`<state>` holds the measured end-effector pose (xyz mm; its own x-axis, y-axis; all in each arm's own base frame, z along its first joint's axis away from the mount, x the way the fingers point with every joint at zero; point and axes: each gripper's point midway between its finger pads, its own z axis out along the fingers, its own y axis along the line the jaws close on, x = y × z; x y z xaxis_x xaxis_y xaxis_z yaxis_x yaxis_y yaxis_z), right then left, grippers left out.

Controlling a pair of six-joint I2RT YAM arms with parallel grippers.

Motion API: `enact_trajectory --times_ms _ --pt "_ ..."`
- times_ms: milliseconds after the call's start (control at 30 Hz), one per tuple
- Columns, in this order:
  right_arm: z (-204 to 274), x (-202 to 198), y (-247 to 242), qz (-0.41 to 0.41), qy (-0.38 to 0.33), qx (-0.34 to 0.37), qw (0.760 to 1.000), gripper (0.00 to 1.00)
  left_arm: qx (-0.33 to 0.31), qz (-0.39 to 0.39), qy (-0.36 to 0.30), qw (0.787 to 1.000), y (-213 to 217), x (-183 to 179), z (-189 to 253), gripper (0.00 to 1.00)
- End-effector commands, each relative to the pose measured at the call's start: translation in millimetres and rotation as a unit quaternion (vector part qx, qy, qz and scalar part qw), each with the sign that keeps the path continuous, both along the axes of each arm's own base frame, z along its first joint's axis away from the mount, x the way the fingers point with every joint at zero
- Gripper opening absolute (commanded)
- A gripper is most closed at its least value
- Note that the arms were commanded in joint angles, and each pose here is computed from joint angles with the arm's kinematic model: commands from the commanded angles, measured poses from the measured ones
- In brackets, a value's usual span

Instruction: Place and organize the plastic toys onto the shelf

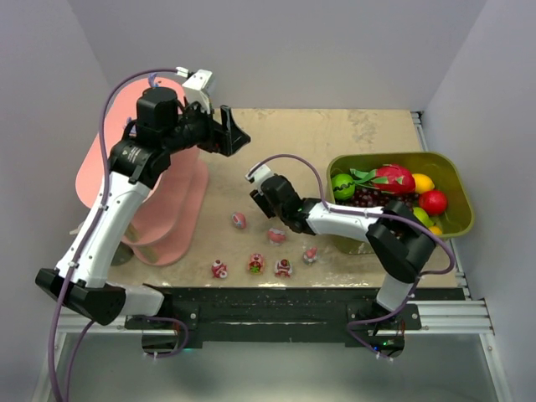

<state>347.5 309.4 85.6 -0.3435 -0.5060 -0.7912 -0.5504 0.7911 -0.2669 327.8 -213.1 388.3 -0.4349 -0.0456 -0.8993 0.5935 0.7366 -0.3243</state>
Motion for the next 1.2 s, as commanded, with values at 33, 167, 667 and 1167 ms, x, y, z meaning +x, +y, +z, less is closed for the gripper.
enact_trajectory --times_ms 33,167,667,1167 --pt "51.7 2.3 2.5 -0.007 -0.038 0.063 0.997 0.65 -0.006 -0.012 -0.024 1.000 -8.5 8.7 9.5 0.85" --pt "76.2 -6.2 -2.5 -0.011 -0.037 0.086 0.996 0.74 0.000 -0.022 -0.018 1.000 -14.4 15.5 2.6 0.86" --pt "131.9 -55.2 -124.4 -0.280 0.040 0.159 0.946 0.78 0.093 -0.131 0.023 0.987 -70.7 14.1 -101.9 0.87" --pt "186.9 -56.5 -161.3 -0.327 0.031 0.253 0.910 0.80 0.185 -0.244 -0.054 0.950 -83.1 7.2 -203.4 0.85"
